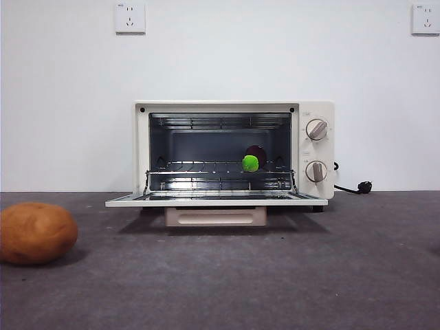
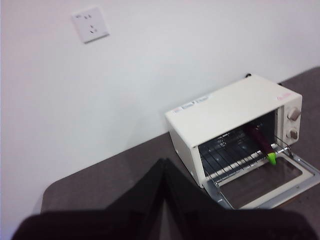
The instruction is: Take the eggplant from the table,put the eggplant in the oven
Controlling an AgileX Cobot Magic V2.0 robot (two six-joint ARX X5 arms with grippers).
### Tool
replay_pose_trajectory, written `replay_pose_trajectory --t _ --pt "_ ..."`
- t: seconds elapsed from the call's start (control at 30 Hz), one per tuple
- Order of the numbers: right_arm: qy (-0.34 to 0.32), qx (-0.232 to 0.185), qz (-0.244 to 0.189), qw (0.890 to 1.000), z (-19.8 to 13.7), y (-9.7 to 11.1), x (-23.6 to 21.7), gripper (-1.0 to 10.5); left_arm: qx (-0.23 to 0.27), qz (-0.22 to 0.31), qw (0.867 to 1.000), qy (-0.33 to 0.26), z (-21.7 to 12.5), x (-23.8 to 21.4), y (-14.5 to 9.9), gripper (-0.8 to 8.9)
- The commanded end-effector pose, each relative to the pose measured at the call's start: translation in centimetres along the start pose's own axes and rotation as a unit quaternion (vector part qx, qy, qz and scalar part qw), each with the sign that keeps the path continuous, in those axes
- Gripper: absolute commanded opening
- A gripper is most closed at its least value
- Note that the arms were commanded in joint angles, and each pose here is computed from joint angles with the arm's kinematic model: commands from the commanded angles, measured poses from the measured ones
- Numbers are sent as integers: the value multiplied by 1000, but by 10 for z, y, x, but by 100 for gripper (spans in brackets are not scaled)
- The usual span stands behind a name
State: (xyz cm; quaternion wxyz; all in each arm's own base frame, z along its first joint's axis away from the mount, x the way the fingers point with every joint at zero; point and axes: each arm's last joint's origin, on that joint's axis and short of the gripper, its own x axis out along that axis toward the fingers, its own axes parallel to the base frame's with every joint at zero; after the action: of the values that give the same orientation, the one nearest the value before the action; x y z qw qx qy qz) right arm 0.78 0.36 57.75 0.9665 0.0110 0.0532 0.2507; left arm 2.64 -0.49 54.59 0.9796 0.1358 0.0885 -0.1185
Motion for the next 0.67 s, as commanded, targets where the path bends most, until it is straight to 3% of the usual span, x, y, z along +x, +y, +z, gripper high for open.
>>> replay_pose_trajectory --t 0.03,0.33,0.53,0.67 --pt "20 -7 -1 1000 -13 -1 -8 -12 10 -3 1000 8 3 10 -5 -6" --pt "42 -18 -32 998 -46 -5 -28 -12 -1 -25 999 -24 24 39 -18 -7" --pt "42 -18 -33 998 -57 -6 -38 -12 8 -31 999 -16 29 56 -25 -8" --pt "40 -20 -33 998 -60 -6 -42 -12 -6 -38 998 -44 37 67 -22 -8"
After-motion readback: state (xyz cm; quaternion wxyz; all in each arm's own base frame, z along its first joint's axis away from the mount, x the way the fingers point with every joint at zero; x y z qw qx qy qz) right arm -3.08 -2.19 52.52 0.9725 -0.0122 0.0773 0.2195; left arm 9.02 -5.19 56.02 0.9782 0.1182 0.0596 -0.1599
